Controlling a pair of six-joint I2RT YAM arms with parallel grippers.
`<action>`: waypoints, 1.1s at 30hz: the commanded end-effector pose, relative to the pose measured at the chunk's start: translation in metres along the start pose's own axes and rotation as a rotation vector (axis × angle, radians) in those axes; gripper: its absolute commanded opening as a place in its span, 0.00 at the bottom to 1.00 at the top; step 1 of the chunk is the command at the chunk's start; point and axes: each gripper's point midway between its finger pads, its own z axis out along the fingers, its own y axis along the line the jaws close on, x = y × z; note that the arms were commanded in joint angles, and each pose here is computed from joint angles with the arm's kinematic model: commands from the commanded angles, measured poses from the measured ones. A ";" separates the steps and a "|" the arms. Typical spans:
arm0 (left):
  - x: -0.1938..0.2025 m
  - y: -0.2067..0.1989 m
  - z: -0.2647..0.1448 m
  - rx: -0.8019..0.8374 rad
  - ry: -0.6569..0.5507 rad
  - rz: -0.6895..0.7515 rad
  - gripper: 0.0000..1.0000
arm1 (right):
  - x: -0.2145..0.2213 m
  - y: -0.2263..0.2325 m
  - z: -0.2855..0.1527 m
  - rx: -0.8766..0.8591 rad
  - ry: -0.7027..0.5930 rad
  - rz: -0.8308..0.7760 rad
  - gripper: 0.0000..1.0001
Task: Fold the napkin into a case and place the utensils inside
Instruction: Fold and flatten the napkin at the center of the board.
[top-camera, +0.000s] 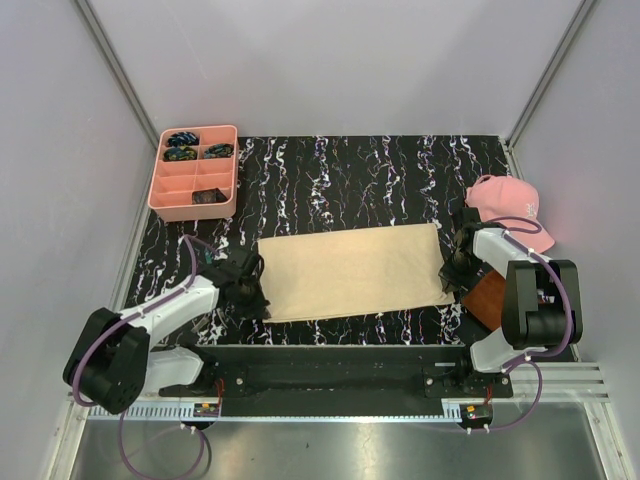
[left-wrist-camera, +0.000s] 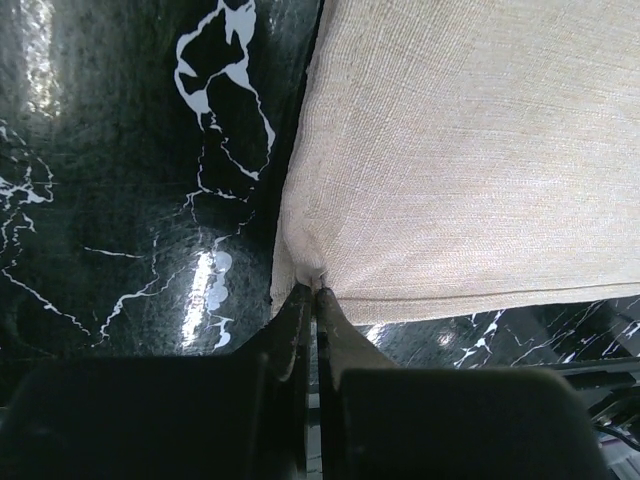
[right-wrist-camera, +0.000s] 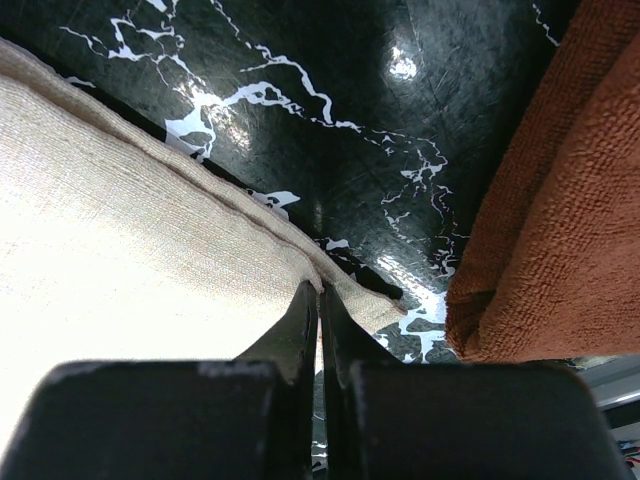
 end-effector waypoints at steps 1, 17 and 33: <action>0.009 0.006 0.008 -0.022 0.037 0.002 0.00 | -0.005 -0.003 0.007 0.026 -0.021 0.021 0.00; 0.008 0.010 -0.001 -0.014 -0.001 0.032 0.00 | -0.010 0.001 -0.003 -0.009 -0.049 0.025 0.00; 0.013 0.011 -0.006 0.015 0.003 0.048 0.11 | -0.006 -0.006 -0.017 -0.008 -0.060 0.010 0.18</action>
